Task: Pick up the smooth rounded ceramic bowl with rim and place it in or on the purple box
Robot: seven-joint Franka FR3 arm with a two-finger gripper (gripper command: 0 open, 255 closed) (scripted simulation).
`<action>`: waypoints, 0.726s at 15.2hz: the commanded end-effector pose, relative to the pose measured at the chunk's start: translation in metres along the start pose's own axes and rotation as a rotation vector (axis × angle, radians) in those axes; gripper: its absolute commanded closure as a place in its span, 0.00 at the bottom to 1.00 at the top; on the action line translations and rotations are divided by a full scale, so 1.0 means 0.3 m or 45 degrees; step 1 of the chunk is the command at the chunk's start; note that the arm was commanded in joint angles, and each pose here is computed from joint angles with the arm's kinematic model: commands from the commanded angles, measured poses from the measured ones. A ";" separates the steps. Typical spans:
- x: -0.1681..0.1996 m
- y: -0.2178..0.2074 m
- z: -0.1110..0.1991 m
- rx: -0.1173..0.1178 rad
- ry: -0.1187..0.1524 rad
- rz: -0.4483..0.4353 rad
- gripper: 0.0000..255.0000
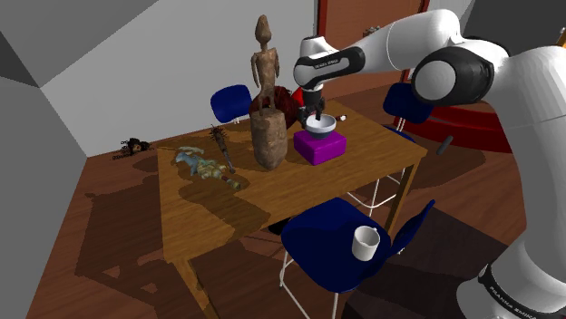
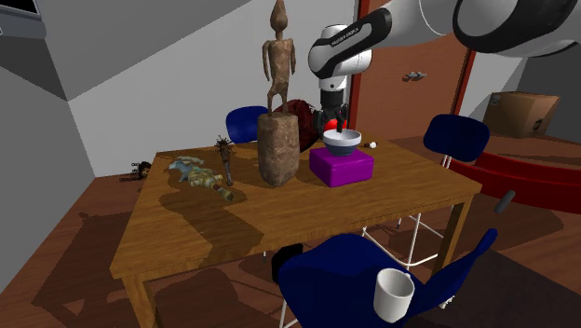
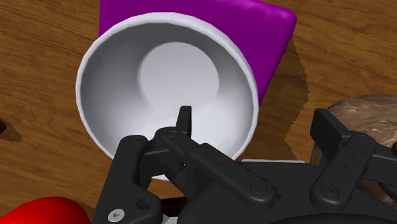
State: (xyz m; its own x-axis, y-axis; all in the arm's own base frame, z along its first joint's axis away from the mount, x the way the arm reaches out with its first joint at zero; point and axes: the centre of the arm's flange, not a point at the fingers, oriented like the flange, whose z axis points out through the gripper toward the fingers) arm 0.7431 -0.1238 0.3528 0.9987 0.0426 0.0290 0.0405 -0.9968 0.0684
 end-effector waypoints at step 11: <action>-0.002 0.001 -0.147 0.000 0.000 0.000 0.00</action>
State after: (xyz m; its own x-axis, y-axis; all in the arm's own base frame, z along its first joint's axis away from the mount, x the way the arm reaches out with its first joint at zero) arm 0.7413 -0.1212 0.3968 0.9987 0.0427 0.0292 0.0406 -0.9968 0.0685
